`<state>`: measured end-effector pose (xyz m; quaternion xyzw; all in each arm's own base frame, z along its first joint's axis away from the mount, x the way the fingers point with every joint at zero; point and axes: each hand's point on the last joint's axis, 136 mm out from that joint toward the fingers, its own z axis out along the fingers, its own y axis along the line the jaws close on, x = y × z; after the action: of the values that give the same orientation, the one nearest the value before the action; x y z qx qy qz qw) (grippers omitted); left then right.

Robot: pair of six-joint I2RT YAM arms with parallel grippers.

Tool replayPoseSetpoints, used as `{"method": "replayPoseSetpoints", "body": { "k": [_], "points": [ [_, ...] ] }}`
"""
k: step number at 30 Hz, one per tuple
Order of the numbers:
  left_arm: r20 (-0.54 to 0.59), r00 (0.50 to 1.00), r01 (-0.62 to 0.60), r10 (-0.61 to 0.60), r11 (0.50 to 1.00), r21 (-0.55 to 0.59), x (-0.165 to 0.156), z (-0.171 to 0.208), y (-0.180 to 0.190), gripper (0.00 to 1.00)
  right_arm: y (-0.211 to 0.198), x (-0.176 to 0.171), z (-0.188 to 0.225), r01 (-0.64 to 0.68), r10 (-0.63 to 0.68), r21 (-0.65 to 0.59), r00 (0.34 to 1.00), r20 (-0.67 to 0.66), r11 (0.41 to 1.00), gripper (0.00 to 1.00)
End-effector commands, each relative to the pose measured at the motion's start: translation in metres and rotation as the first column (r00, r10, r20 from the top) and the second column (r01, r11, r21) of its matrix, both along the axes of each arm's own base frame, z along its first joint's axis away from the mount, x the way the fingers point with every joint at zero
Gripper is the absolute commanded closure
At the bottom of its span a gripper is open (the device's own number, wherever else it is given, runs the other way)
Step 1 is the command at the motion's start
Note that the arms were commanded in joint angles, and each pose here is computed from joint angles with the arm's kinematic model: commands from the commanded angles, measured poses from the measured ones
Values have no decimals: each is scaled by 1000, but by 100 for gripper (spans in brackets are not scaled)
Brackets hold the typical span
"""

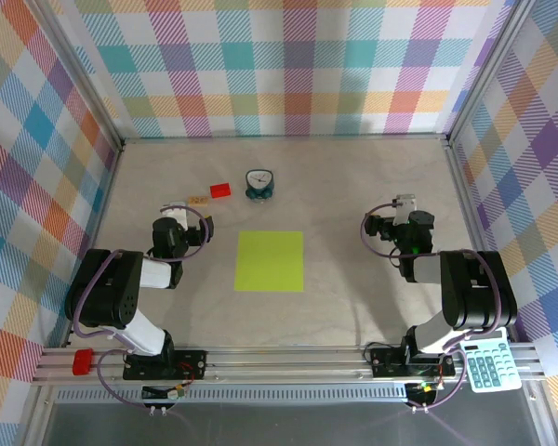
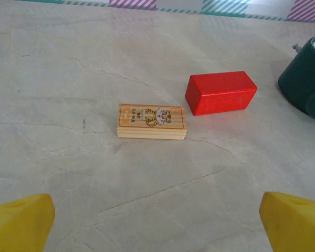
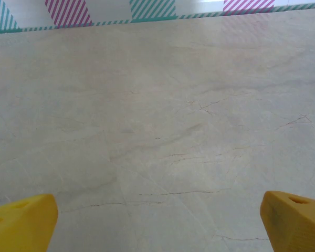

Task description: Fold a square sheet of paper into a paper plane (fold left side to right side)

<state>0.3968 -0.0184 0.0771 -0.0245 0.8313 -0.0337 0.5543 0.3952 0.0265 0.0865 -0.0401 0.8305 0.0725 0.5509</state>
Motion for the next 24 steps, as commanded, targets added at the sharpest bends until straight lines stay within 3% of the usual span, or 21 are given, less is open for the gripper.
{"method": "replayPoseSetpoints", "body": {
  "k": [1, 24],
  "points": [
    [6, 1000, 9, -9, 1000, 10, 4, 4, 1, 0, -2, 3, 6, 4, -4, 4, 1000, 18, 1000, 1],
    [3, 1000, -5, 5, 1000, 10, 5, 4, 3, 0, -2, 3, 5, 4, -4, 5, 1000, 15, 1000, 1]
  ]
}}
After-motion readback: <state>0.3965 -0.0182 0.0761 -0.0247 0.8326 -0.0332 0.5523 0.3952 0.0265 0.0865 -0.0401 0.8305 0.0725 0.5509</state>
